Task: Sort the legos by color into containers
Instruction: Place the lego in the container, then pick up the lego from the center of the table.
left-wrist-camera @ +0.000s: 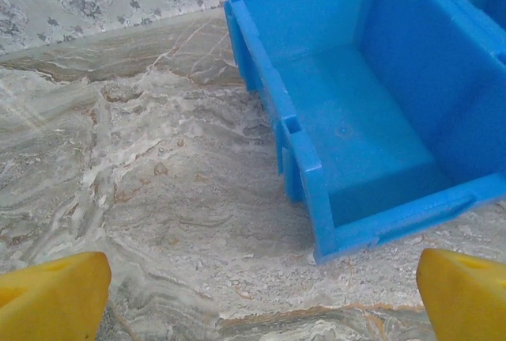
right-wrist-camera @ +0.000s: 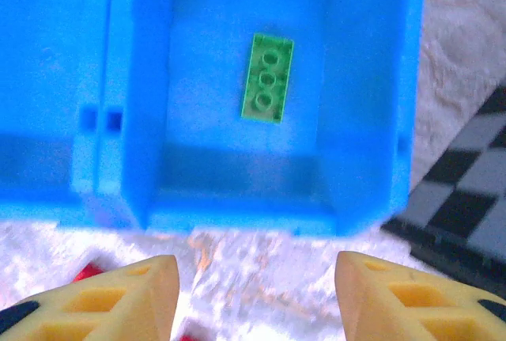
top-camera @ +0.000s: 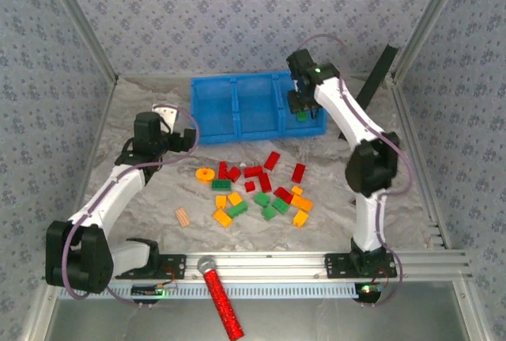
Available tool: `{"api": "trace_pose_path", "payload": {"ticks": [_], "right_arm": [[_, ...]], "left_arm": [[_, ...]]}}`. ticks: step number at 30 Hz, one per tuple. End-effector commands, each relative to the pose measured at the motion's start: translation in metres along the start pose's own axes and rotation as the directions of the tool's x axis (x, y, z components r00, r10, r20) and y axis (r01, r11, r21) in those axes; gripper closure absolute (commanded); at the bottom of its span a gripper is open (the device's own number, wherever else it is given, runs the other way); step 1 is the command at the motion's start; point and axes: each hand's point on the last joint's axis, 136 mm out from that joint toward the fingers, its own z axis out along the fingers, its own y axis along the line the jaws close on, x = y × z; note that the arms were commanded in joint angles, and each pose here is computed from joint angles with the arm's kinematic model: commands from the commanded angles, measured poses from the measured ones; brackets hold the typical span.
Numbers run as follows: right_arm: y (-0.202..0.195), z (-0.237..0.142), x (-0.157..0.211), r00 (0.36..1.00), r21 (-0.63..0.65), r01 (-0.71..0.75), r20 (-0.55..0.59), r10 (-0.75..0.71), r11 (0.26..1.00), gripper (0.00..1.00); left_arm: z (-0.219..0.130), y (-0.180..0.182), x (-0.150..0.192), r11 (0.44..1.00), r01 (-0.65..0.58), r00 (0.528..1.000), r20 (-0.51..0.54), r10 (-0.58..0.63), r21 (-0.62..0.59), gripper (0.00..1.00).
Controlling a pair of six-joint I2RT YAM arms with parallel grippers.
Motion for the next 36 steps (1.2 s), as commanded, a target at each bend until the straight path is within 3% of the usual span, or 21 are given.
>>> {"api": "trace_pose_path", "payload": {"ticks": [1, 6, 10, 25, 29, 31, 36], "right_arm": [[0.003, -0.003, 0.043, 0.98, -0.034, -0.198, -0.035, 0.196, 0.98, 0.43], [0.035, 0.011, 0.108, 0.944, -0.137, -0.326, -0.101, 0.314, 0.935, 0.43], [0.049, 0.033, 0.147, 0.932, -0.129, -0.346, -0.161, 0.325, 0.929, 0.42], [0.073, 0.1, 0.171, 0.93, -0.087, -0.293, -0.259, 0.262, 0.952, 0.43], [0.077, 0.107, 0.173, 0.93, -0.091, -0.28, -0.271, 0.247, 0.956, 0.52], [0.078, 0.108, 0.173, 0.932, -0.092, -0.269, -0.274, 0.235, 0.959, 0.62], [0.076, 0.098, 0.158, 0.953, -0.1, -0.197, -0.253, 0.167, 0.975, 0.79]], "left_arm": [[-0.009, 0.001, -0.019, 0.998, 0.06, 0.996, 0.072, -0.06, -0.007, 0.01], [-0.017, 0.0, -0.025, 0.998, 0.063, 0.996, 0.069, -0.064, 0.004, 0.01], [-0.019, -0.004, -0.028, 0.998, 0.062, 0.995, 0.078, -0.063, 0.024, 0.01], [-0.024, -0.017, -0.031, 0.998, 0.041, 0.996, 0.072, -0.044, 0.052, 0.01], [-0.02, -0.006, -0.031, 0.998, 0.068, 0.997, 0.041, -0.067, -0.017, 0.01], [-0.019, -0.003, -0.028, 0.997, 0.068, 0.998, 0.019, -0.067, -0.031, 0.01], [-0.024, -0.002, -0.032, 0.994, 0.105, 0.993, 0.065, -0.103, -0.034, 0.01]]}}
